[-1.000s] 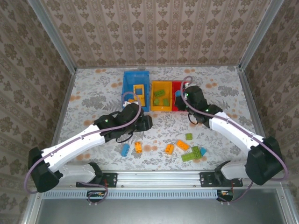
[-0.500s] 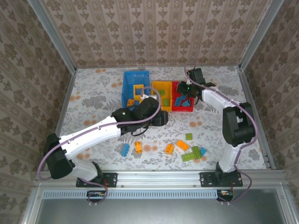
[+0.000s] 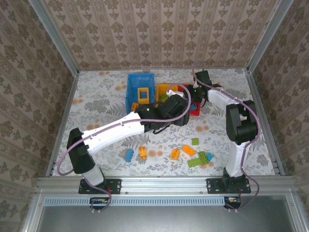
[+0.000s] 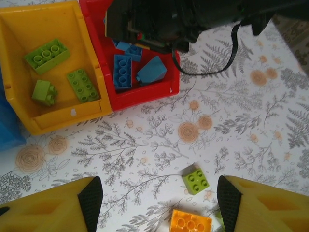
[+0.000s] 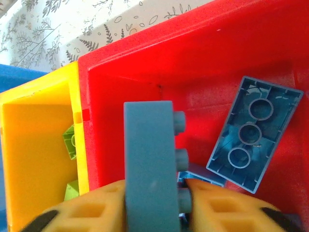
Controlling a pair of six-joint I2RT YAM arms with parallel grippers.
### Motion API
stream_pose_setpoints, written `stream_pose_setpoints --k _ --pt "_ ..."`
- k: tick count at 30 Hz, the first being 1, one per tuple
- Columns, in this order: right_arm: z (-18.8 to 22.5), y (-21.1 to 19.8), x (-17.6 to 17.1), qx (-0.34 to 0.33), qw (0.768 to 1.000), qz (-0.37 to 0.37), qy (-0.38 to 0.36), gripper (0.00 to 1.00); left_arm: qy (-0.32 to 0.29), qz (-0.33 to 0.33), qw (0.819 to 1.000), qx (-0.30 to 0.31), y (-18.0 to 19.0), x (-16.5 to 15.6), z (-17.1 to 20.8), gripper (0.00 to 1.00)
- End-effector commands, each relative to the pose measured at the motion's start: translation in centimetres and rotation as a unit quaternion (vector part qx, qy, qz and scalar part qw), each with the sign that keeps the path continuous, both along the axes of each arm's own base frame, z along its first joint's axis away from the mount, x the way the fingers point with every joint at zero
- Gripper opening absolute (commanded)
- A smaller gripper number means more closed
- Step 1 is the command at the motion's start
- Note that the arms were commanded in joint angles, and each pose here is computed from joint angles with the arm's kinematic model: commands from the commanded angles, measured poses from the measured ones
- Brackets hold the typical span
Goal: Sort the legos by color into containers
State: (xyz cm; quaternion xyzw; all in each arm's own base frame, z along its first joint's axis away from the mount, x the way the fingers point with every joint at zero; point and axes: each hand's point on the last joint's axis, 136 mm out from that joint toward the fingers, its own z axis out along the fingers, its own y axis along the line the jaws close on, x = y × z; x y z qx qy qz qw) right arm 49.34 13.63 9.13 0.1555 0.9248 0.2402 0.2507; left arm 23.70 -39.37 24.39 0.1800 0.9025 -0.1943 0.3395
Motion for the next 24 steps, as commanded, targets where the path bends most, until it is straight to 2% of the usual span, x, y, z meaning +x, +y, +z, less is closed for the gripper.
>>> stream_pose_setpoints --k 1,5,8,13,19,24 --pt "1.6 0.4 0.6 0.018 1.0 0.005 -0.011 0.45 -0.011 -0.001 1.0 0.027 0.8 -0.1 0.0 0.67" --pt "4.1 0.3 0.6 0.018 0.999 0.01 -0.04 0.52 -0.004 0.013 1.0 0.028 2.1 -0.6 -0.4 0.67" --pt "6.5 0.3 0.3 0.016 0.998 0.016 -0.065 0.52 0.009 0.031 0.999 0.031 3.6 -1.2 -1.0 0.67" --pt "10.9 0.4 -2.8 -0.002 0.993 0.032 -0.117 0.53 0.06 0.088 0.993 0.051 8.1 -3.1 -3.8 0.67" --pt "13.1 2.8 -11.3 -0.025 0.979 0.084 -0.184 0.56 0.16 0.166 0.97 0.083 13.9 -6.9 -9.7 0.7" --pt "10.5 6.2 -19.5 -0.046 0.968 0.153 -0.191 0.62 0.226 0.203 0.947 0.106 15.7 -9.2 -14.2 0.72"
